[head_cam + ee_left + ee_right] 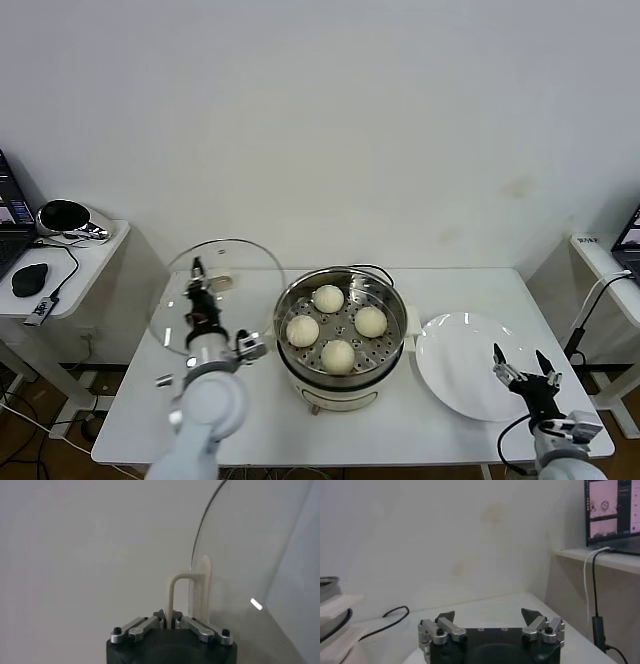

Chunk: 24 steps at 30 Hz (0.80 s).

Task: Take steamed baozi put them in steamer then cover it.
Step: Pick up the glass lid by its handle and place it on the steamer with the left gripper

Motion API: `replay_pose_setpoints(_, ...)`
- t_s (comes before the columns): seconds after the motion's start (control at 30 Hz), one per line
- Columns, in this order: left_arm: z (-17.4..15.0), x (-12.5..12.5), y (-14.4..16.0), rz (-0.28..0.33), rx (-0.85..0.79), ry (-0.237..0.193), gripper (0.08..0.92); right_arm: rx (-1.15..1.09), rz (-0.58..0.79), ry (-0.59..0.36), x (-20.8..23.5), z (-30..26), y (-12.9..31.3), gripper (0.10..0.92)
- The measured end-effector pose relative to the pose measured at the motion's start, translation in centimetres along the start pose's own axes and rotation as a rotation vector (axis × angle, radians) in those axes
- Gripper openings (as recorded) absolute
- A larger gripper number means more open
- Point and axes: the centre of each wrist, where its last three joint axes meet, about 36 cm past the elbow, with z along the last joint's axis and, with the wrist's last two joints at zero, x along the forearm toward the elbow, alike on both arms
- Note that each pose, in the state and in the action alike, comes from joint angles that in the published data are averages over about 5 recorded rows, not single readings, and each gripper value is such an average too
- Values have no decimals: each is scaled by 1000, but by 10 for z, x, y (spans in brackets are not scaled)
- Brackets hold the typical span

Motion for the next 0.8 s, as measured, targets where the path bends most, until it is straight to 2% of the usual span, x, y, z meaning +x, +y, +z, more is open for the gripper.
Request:
replay_pose_setpoints(0.23, -63, 16, 7, 34, 35, -70, 150, 4, 7, 9, -5, 5, 2, 823)
replay_pose_setpoints(0.43, -109, 34, 4, 73, 39, -158, 150, 7, 12, 17, -8, 9, 2, 823)
replay_pose_setpoints(0.63, -142, 54, -4, 106, 23, -246, 150, 11, 17, 24, -10, 12, 1, 823)
replay_pose_setpoints(0.8, -158, 65, -12, 132, 4, -289, 150, 12, 20, 25, -12, 13, 0, 823)
